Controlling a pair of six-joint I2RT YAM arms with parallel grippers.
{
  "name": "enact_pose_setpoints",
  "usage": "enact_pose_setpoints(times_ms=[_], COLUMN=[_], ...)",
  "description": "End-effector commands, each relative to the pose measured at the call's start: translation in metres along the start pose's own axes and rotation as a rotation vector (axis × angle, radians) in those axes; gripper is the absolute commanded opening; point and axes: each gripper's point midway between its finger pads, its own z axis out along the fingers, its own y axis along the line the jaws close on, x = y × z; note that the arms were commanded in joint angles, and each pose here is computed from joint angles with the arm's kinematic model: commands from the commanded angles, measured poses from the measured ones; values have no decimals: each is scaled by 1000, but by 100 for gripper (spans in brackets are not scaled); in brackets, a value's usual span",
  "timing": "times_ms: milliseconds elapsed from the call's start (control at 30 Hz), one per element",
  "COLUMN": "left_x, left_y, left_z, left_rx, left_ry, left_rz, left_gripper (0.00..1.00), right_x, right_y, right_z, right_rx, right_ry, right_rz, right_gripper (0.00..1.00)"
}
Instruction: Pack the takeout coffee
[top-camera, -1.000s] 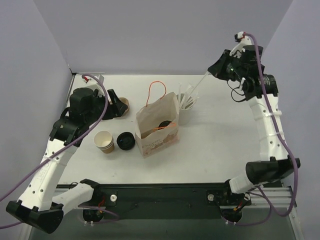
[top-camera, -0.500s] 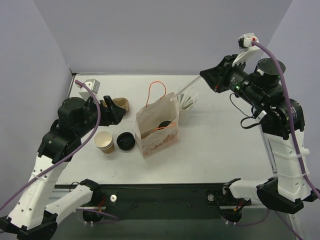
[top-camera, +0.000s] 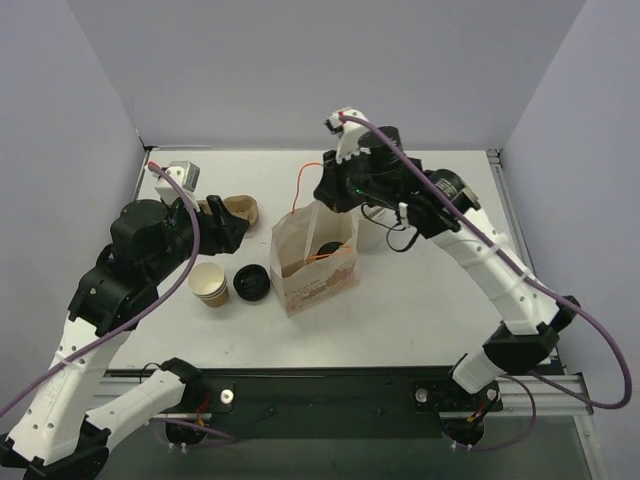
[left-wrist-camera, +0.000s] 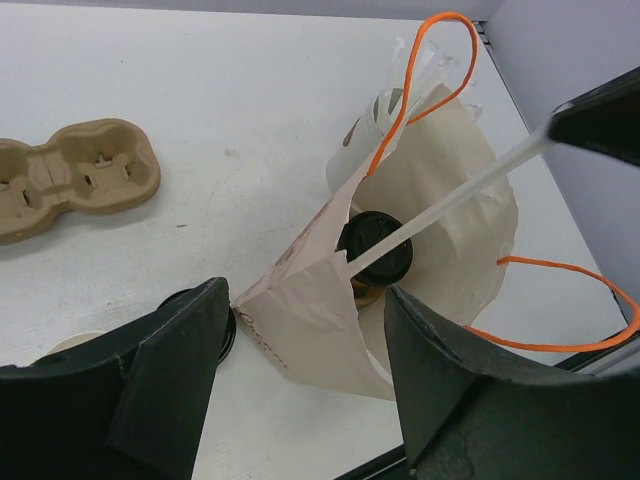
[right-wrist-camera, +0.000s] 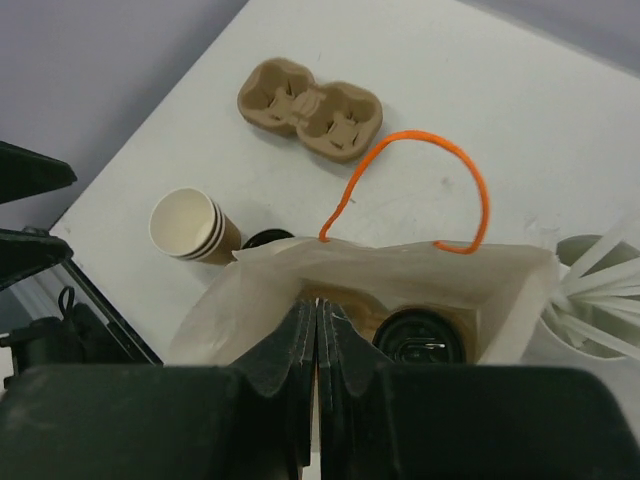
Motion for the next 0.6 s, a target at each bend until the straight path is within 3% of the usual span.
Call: enact_pose_setpoints(times_ms=[0, 133, 267, 567], left_x=[-15, -16, -18, -23], left_y=[-2, -5, -4, -8], left_z=[-10, -10, -11, -14], left_rx=[-1, 5, -2, 15], left_ry=[-59, -58, -76, -92], left_rz=[31, 44, 54, 73], left_gripper=[73, 73, 73, 73], right_x=[1, 21, 36, 24], right_y=[12, 20, 26, 15], right_z=[18, 35, 44, 20], right_rx=[-15, -27, -27, 51], right_ry=[41, 120, 158, 112], right_rz=[-18, -27, -39, -17], right_gripper=[1, 2, 11, 47])
